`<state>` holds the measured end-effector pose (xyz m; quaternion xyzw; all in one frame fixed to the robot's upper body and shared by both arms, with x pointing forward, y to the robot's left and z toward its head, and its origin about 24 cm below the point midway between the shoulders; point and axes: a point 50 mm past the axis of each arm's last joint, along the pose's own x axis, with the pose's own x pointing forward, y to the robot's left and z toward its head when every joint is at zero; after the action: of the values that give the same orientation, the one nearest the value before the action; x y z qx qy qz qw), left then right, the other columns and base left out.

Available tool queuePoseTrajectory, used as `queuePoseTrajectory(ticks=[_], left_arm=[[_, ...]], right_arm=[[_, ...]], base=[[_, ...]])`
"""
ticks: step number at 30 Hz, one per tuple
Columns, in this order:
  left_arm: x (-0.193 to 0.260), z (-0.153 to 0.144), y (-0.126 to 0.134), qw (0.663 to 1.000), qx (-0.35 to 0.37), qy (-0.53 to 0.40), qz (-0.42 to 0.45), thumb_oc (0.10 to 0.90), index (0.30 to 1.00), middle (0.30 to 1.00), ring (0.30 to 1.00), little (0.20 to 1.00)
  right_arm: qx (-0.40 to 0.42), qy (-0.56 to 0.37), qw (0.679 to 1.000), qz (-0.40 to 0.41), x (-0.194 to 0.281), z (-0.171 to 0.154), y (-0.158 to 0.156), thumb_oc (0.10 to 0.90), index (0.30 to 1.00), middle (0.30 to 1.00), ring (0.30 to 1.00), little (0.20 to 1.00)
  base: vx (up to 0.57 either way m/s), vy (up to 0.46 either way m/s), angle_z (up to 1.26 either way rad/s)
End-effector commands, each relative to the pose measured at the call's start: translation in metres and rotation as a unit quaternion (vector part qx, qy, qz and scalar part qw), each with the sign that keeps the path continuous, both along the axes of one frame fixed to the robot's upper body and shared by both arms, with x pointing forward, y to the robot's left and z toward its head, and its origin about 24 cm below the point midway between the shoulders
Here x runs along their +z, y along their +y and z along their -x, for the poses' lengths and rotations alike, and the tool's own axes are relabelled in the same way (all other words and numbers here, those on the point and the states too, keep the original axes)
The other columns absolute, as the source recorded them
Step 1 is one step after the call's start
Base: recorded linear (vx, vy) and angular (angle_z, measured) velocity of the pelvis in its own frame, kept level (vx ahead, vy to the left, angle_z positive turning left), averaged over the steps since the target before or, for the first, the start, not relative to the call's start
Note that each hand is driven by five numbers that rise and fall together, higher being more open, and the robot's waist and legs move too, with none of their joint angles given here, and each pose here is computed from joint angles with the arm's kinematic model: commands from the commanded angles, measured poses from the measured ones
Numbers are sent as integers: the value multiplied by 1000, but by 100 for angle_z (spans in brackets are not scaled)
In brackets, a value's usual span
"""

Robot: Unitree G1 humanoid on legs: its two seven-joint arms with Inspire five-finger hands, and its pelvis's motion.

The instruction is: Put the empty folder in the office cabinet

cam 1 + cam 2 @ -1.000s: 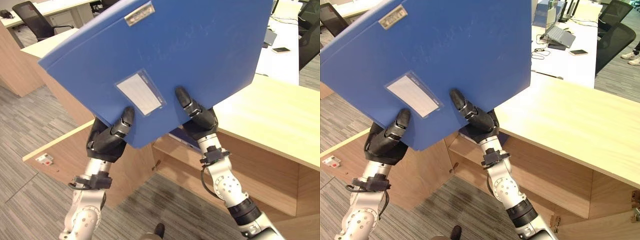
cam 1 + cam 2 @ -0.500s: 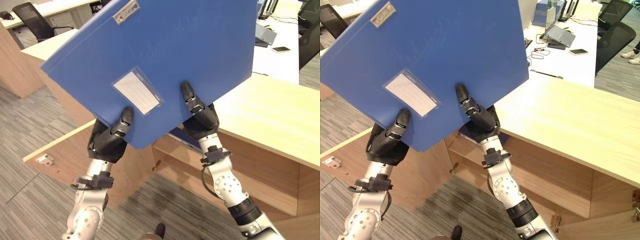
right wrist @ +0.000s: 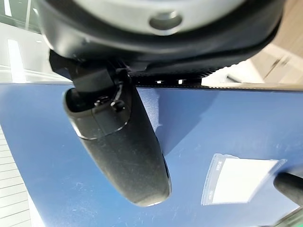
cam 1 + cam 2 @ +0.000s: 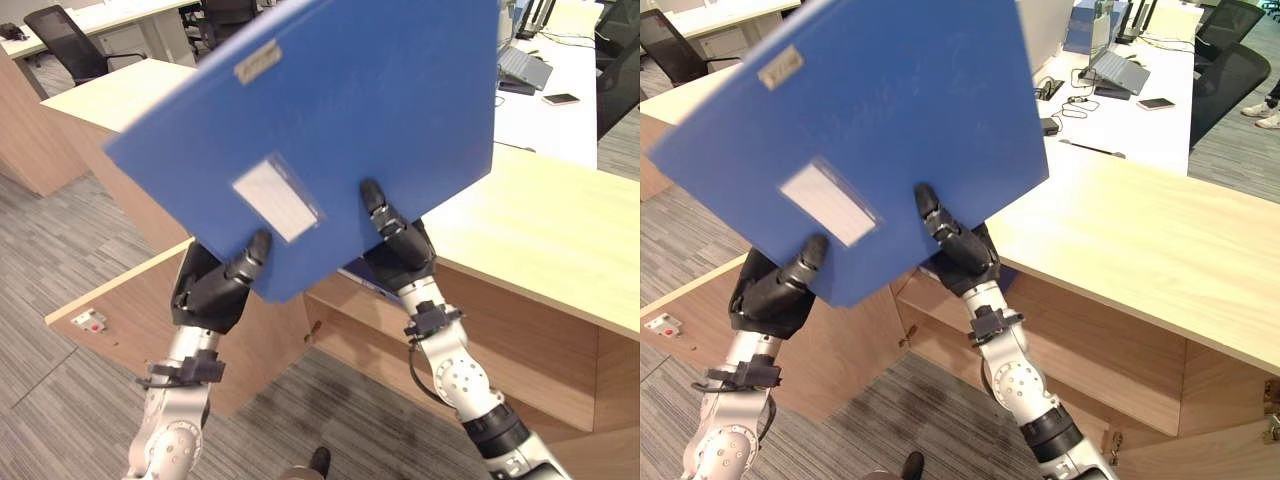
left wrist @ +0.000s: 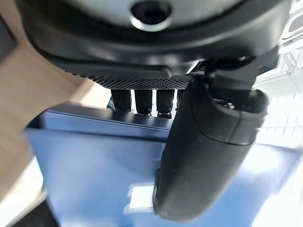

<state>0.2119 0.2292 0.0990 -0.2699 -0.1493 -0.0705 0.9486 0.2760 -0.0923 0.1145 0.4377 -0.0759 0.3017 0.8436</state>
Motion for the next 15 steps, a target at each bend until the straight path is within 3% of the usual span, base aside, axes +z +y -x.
queuePoseTrajectory(ticks=[1,8,15], left_arm=[[22,3,28,992,82,-63,-68,800,900,900,900,900],[-40,21,62,975,157,95,-130,800,900,900,900,900],[-87,43,72,959,127,204,-151,800,900,900,900,900]], right_arm=[[58,-153,986,27,48,16,11,400,300,300,300,300],[70,-196,966,152,48,22,-5,400,300,300,300,300],[93,-226,935,256,51,27,-25,400,300,300,300,300]], base=[[0,0,0],[0,0,0],[-2,1,0]])
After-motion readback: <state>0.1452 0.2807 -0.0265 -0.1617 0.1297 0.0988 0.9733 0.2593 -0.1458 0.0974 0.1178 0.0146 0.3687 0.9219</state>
